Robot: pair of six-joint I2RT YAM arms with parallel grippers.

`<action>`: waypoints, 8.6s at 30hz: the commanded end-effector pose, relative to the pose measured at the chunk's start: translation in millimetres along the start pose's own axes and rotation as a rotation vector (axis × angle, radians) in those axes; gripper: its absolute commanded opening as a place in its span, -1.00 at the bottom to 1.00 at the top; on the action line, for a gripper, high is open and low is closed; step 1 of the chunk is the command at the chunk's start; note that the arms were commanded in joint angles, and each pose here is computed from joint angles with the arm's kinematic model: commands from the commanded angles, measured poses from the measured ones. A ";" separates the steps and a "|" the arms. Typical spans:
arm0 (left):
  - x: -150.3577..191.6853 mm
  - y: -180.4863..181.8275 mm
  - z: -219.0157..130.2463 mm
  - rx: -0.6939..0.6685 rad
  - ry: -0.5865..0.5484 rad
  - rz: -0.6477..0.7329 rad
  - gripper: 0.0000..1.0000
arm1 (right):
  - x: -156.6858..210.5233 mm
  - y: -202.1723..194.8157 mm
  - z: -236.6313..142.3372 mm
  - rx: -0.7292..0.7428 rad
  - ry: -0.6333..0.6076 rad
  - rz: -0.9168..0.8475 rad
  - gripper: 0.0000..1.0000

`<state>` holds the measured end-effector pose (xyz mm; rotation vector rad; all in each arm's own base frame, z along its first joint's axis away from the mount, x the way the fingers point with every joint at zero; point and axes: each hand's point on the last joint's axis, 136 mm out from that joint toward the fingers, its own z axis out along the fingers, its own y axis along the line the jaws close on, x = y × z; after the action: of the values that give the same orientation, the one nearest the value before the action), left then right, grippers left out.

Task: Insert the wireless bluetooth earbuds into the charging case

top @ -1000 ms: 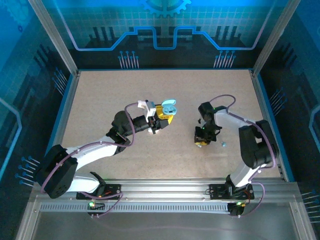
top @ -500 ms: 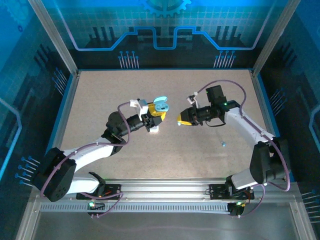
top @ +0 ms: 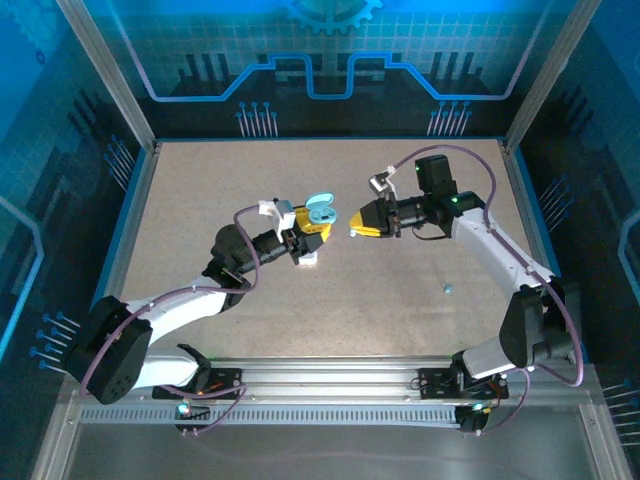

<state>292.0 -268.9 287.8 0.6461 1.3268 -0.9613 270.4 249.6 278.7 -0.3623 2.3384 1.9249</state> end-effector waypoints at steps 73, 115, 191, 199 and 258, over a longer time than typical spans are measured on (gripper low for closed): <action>-51.2 22.8 -53.5 -0.362 -0.067 0.250 -0.38 | 91.6 -222.6 114.4 0.882 0.248 0.322 -0.34; -54.6 20.7 -58.1 -0.366 -0.086 0.242 -0.38 | 100.1 -236.3 112.7 1.157 0.446 0.149 -0.48; -50.5 19.3 -51.3 -0.337 -0.067 0.210 -0.38 | 45.5 -151.1 50.2 0.798 0.119 0.115 -0.60; -42.1 15.7 -38.1 -0.277 -0.051 0.178 -0.38 | 11.0 -56.6 11.0 0.293 -0.027 0.075 -0.61; -10.1 -41.8 20.6 0.132 -0.029 0.123 -0.37 | -9.8 44.7 5.7 0.159 -0.109 -0.238 -0.60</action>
<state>271.6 -300.4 279.5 0.8007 1.2842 -0.9410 275.0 260.6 304.6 -0.4295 2.3077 1.6114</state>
